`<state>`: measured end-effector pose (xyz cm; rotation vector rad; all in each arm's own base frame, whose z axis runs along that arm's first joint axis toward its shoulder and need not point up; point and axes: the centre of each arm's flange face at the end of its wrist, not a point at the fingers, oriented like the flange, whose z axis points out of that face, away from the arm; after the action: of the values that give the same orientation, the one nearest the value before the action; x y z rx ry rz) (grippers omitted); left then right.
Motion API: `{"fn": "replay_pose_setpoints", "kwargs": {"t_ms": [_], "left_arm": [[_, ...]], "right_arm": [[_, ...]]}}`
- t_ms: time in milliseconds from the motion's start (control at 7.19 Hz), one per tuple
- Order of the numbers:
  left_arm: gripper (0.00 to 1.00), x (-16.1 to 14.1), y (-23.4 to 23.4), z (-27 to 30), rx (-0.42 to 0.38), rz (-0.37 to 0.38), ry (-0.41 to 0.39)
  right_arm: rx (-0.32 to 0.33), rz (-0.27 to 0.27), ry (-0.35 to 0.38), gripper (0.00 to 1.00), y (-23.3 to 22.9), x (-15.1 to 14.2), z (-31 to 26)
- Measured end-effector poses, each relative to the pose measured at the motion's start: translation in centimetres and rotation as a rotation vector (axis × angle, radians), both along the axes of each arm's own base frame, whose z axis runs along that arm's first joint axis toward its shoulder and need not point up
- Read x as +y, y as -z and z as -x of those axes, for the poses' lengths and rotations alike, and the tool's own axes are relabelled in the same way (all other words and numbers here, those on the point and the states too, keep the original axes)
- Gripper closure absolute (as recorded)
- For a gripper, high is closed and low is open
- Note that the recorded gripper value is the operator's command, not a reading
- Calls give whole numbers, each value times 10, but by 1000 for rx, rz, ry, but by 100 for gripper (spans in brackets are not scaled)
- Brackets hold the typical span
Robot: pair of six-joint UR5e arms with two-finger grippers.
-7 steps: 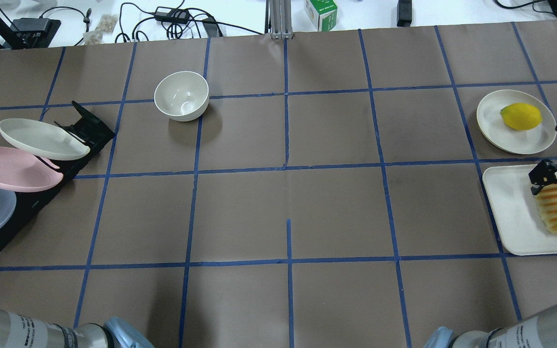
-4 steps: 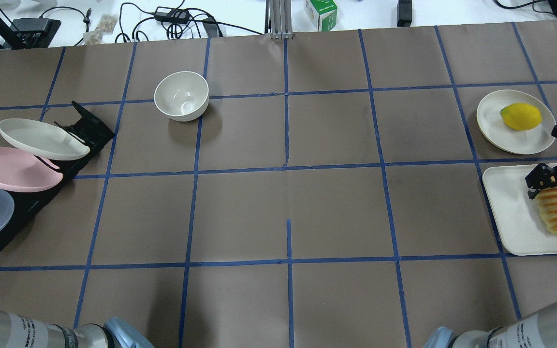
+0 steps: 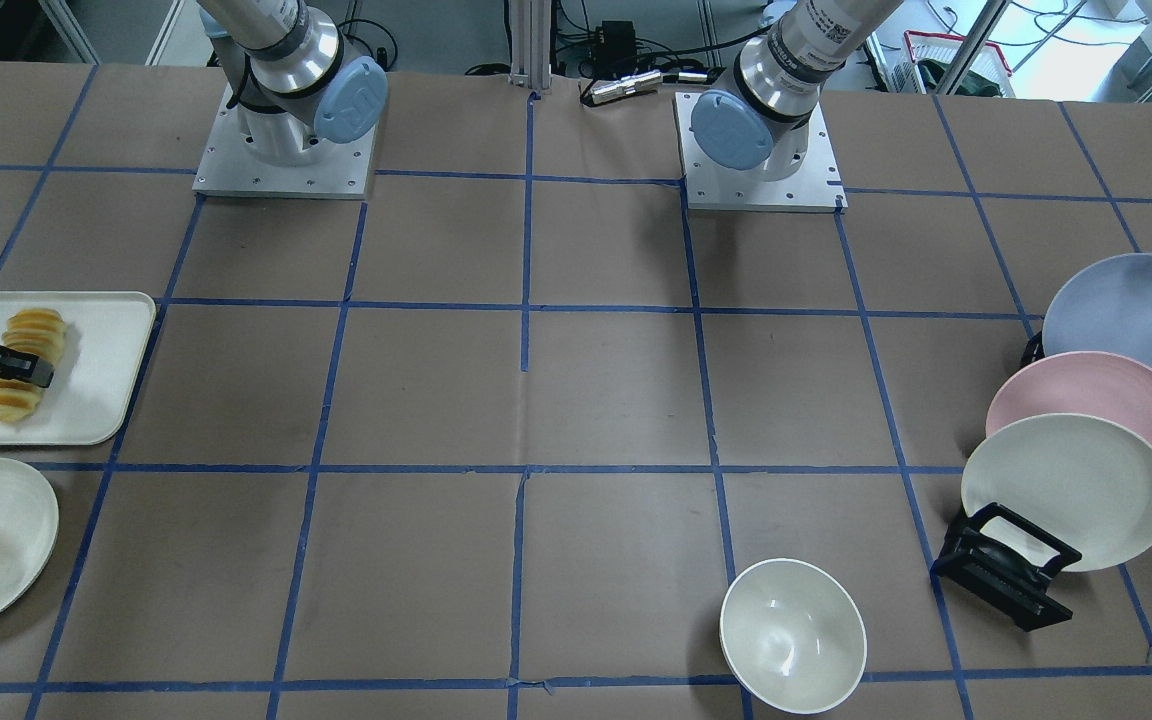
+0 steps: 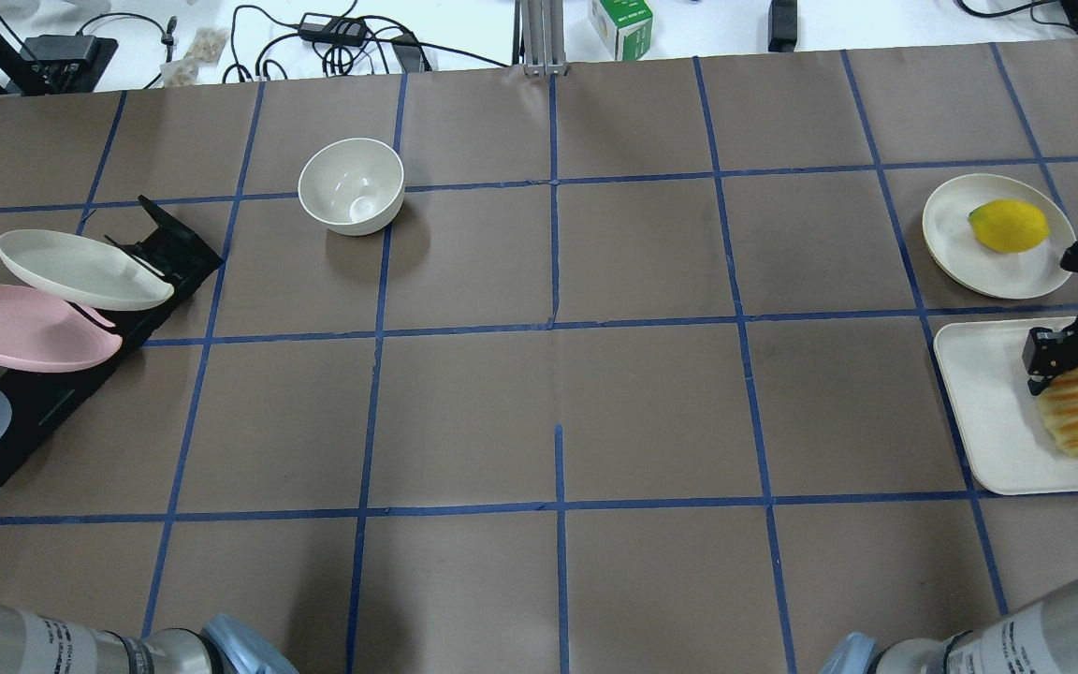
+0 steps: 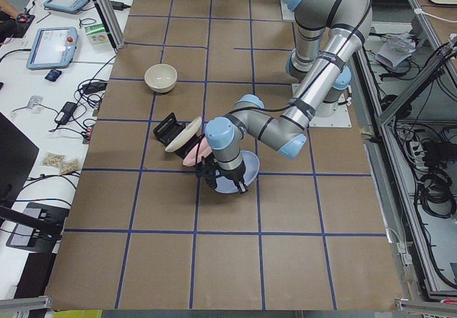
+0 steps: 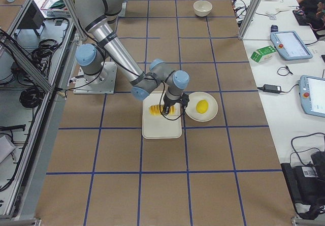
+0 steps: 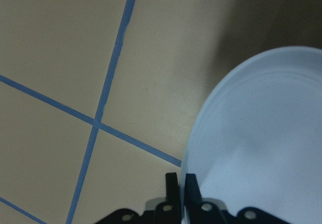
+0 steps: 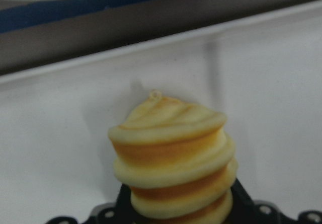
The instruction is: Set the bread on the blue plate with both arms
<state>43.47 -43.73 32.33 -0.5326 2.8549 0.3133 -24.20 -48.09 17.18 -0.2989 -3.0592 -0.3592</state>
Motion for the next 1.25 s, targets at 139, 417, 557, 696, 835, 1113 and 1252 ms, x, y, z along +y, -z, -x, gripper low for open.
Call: {"fn": "replay_pose_setpoints", "kwargs": {"t_ms": [139, 417, 557, 696, 835, 1113, 1252], "left_arm": [[100, 3, -23, 3, 19, -15, 34], [100, 16, -61, 21, 52, -38, 71], [100, 23, -76, 32, 67, -47, 75], [100, 31, -92, 44, 85, -54, 78], [100, 39, -106, 61, 121, -55, 84], [100, 16, -111, 130, 241, 27, 162], [100, -6, -103, 178, 325, 91, 227]], "right_arm": [[-2, 2, 1, 100, -3, 0, 0], [9, 22, -1, 100, -22, 0, -3], [1, 33, 0, 100, -39, 1, -9], [-17, 47, 12, 100, -57, 3, -17], [-29, 60, 23, 100, -71, 4, -24], [-17, 92, -8, 100, -100, -3, -49], [-12, 102, -39, 100, -120, -8, -68]]}}
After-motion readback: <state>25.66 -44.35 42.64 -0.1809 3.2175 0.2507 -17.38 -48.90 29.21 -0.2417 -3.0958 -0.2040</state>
